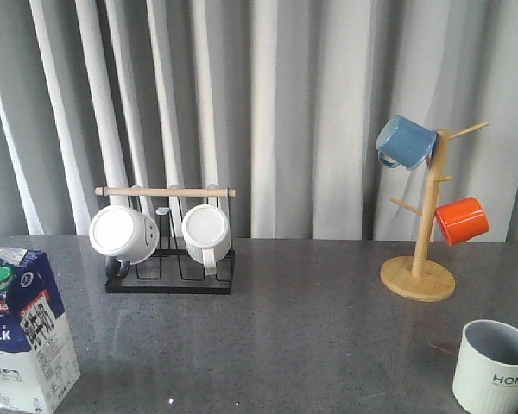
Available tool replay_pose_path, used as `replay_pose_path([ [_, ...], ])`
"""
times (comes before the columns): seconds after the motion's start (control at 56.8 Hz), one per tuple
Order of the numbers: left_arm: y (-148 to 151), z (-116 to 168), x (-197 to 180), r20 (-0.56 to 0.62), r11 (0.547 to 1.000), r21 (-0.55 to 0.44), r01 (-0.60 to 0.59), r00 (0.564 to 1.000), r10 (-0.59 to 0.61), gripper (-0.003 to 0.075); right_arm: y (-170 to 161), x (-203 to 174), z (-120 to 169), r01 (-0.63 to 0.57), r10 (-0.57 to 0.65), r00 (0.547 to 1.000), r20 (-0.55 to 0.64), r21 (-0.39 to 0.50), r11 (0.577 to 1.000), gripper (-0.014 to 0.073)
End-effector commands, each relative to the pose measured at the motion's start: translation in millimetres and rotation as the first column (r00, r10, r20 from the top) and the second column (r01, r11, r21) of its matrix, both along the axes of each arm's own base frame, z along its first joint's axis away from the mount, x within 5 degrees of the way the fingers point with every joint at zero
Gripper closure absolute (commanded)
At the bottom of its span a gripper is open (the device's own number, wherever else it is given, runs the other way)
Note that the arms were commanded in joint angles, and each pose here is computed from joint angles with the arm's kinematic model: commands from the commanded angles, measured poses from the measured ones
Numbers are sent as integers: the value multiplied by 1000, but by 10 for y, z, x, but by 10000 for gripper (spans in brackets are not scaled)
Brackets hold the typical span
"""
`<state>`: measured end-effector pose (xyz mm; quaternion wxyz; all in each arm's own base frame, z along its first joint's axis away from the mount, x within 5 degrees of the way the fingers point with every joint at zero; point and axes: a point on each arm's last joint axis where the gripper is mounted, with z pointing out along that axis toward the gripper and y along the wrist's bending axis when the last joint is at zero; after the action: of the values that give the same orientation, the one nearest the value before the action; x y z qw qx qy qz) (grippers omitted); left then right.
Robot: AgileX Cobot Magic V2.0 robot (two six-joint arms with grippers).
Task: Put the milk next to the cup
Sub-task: 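Reach the right gripper to the white HOME mug and grasp its handle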
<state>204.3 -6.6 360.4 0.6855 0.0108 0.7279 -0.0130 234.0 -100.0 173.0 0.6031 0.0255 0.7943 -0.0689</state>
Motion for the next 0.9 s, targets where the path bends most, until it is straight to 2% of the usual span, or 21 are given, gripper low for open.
replay_pose_path([
  [0.0, -4, 204, -19, 117, 1000, -20, 4, 993, -2, 261, -12, 75, 176, -39, 44, 993, 112, -46, 998, 3],
  [0.106, -4, 204, -19, 117, 1000, -19, 4, 993, -2, 261, -25, 115, 176, -51, 56, 992, 111, -49, 998, 3],
  [0.317, -4, 204, -19, 117, 1000, -19, 4, 993, -2, 261, -78, 211, 129, -49, 48, 993, 107, 2, 999, 3],
  [0.88, -4, 204, -19, 117, 1000, -19, 4, 993, -2, 261, -90, 358, 30, -126, 124, 981, 152, 3, 992, 3],
])
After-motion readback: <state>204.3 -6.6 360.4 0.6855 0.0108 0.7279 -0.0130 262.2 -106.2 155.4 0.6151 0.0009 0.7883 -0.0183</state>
